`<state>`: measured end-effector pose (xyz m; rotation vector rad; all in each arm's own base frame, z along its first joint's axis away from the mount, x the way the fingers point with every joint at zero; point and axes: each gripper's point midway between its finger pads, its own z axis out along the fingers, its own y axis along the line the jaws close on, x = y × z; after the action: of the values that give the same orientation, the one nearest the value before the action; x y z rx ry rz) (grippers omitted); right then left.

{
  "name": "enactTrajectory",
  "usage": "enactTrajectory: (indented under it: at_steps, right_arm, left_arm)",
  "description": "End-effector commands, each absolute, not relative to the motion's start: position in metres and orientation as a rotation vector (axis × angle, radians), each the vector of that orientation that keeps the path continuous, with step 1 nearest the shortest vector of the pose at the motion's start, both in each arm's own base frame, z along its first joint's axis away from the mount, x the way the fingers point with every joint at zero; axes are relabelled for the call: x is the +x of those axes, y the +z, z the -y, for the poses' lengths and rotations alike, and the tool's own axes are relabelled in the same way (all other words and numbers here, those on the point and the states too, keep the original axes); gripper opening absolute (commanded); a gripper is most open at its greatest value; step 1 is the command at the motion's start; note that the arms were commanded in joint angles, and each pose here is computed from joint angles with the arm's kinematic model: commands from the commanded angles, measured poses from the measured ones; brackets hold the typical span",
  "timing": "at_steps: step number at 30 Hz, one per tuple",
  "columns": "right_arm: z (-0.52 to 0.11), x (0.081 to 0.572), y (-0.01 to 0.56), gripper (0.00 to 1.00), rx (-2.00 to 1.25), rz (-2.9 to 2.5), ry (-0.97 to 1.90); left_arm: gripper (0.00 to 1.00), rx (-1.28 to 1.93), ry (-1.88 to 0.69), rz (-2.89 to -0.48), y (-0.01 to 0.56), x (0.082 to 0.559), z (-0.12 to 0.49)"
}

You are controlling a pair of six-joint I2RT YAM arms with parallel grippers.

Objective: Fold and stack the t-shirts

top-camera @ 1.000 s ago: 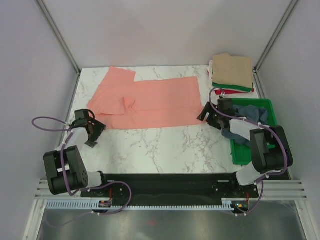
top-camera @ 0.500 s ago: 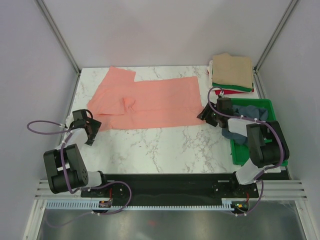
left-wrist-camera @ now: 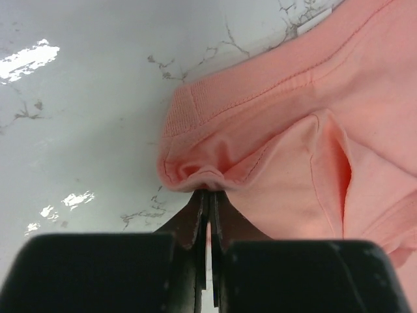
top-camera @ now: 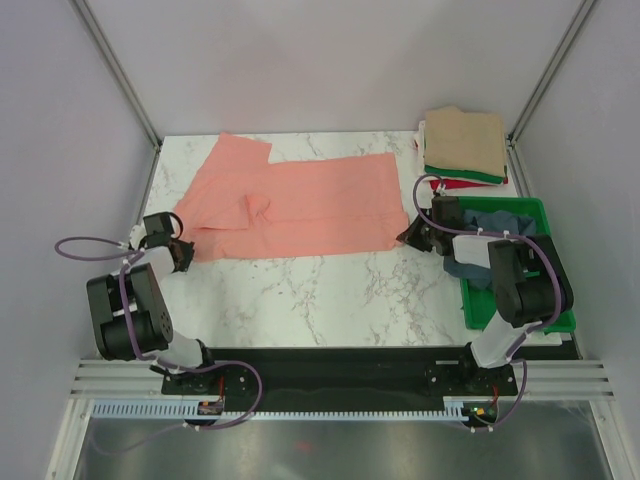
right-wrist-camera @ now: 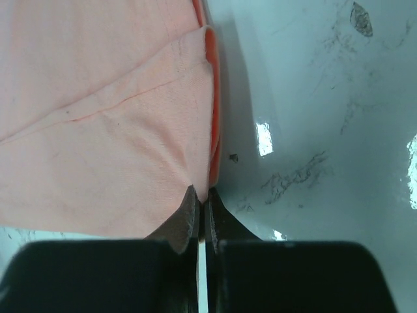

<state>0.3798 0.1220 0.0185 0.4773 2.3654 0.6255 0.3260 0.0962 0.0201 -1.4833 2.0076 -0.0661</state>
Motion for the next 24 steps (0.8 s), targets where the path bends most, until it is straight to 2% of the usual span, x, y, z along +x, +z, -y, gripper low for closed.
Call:
enactTrajectory:
  at_steps: [1,7,12,19,23,24]
  right_arm:
    - [-0.116,0.367,0.004,0.0,0.509,-2.43,0.574]
    - [-0.09,0.388,0.059,0.0,0.572,-2.29,0.532]
    - [-0.064,0.384,0.109,0.0,0.599,-2.151,0.501]
    - [-0.078,0.357,0.06,0.0,0.599,-2.299,0.567]
    - [-0.07,0.338,0.049,0.0,0.621,-2.307,0.508]
    - [-0.067,0.334,0.047,0.0,0.633,-2.312,0.492]
  left_arm:
    - [0.02,-1.45,-0.072,-1.973,0.04,0.335,-0.102]
    - [0.02,-1.471,-0.113,-1.837,0.096,0.333,-0.119]
    - [0.02,-1.467,-0.196,-1.773,0.114,0.32,-0.116]
    - [0.02,-1.538,-0.245,-1.93,0.057,0.29,-0.091]
    - [0.02,-1.542,-0.249,-1.942,0.047,0.273,-0.083]
    - [0.07,-1.525,-0.251,-1.922,0.053,0.271,-0.083]
